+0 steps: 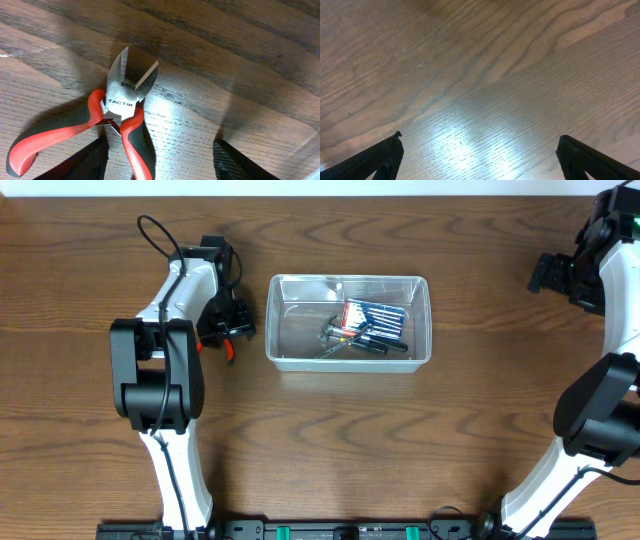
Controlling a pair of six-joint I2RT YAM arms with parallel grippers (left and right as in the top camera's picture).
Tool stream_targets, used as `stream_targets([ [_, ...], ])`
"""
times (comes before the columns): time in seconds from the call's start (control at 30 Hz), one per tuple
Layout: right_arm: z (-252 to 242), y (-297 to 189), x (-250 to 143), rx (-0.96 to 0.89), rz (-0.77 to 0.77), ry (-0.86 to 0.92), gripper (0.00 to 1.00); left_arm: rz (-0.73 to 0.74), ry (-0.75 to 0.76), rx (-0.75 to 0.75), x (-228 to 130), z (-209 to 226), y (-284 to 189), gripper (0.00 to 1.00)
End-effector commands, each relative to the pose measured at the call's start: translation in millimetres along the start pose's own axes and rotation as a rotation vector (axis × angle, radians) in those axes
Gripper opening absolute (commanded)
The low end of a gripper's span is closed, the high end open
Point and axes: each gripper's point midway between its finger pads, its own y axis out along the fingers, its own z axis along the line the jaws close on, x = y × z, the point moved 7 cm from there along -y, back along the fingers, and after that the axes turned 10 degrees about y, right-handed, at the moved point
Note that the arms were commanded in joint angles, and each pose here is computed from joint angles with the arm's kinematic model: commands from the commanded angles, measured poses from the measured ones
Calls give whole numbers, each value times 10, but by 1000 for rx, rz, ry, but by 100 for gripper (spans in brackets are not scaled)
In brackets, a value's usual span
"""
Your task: Pack container
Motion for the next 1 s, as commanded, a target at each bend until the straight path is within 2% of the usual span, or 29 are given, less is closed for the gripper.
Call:
stream_targets([
  [0.0, -18, 18, 4, -5, 1, 17, 99, 14, 2, 14, 1, 22, 68, 65],
  [0.2, -18, 18, 4, -5, 1, 17, 99, 1, -36, 23, 23, 30, 70, 65],
  [0.33, -18, 18, 4, -5, 1, 17, 99, -2, -76, 41, 24, 48, 69, 50],
  [0.47, -18, 18, 4, -5, 1, 17, 99, -3, -84, 42, 25, 49, 68, 45],
  [0.6, -18, 18, 4, -5, 1, 17, 99, -4, -89, 43, 26, 51, 67, 32],
  [0.97, -18, 18, 4, -5, 1, 17, 99, -4, -111, 42, 27, 54, 67, 29],
])
